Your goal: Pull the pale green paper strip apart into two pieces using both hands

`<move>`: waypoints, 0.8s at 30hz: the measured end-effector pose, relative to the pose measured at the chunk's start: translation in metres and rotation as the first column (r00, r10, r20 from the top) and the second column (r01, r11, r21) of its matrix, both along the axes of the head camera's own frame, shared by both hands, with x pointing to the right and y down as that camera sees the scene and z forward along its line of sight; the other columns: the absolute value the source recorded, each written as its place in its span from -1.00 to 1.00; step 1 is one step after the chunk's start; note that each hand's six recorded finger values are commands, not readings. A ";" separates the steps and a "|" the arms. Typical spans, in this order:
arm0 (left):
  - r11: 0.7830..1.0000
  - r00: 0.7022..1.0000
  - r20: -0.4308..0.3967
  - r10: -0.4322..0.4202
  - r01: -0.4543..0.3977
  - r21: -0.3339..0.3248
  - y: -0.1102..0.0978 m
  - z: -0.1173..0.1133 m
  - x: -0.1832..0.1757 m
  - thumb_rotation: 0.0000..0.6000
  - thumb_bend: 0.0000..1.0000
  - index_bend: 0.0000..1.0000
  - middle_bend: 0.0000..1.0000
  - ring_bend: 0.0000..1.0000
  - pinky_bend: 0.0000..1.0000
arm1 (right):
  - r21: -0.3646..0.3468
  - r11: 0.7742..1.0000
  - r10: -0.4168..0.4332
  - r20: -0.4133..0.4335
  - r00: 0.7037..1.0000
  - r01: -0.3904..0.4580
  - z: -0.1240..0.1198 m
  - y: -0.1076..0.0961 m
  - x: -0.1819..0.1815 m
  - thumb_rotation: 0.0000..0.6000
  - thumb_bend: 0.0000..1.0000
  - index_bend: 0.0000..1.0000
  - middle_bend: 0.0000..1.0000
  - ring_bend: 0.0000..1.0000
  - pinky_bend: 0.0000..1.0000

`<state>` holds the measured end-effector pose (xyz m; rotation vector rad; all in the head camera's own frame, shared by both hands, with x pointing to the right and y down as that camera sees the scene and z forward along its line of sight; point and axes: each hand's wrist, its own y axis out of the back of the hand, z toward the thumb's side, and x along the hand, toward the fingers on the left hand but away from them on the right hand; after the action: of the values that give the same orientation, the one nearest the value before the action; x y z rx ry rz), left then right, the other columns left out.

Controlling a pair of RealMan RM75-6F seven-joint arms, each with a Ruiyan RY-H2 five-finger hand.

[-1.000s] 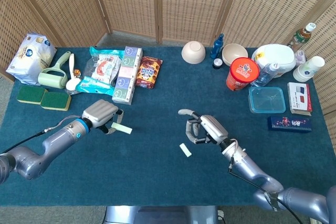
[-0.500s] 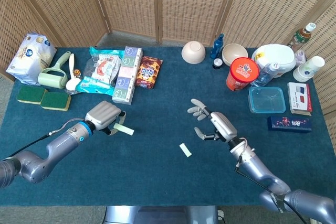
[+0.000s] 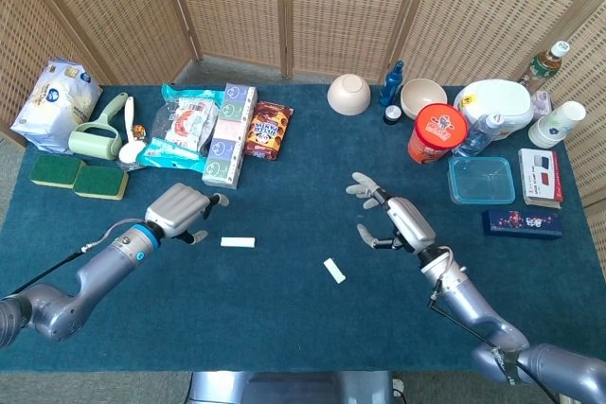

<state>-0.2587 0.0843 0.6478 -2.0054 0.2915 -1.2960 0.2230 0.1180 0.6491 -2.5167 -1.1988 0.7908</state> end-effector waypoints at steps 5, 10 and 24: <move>0.997 0.998 -0.022 -0.065 0.066 0.035 -0.003 -0.009 -0.015 1.00 -0.40 -0.57 -0.10 -0.14 0.24 | 0.028 1.000 0.000 -0.044 0.999 0.001 -0.001 -0.002 0.005 1.00 -0.04 -1.00 -0.53 -0.59 -0.36; 0.985 0.988 -0.035 -0.149 0.151 0.085 0.002 -0.023 -0.045 1.00 -0.40 -0.57 -0.13 -0.19 0.11 | 0.073 0.997 -0.004 -0.131 0.991 0.014 -0.003 -0.004 0.016 1.00 -0.03 -0.95 -0.53 -0.59 -0.37; 0.833 0.891 -0.108 -0.440 0.450 0.320 0.072 -0.080 -0.156 1.00 -0.42 -0.55 -0.16 -0.23 0.02 | 0.285 0.957 0.086 -0.476 0.875 0.061 -0.027 0.002 0.066 1.00 -0.04 -0.85 -0.51 -0.61 -0.61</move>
<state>-0.4148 0.1558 0.5683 -1.7140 0.9812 -1.3773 0.2891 0.1202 0.6220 -1.9140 -1.0604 1.0780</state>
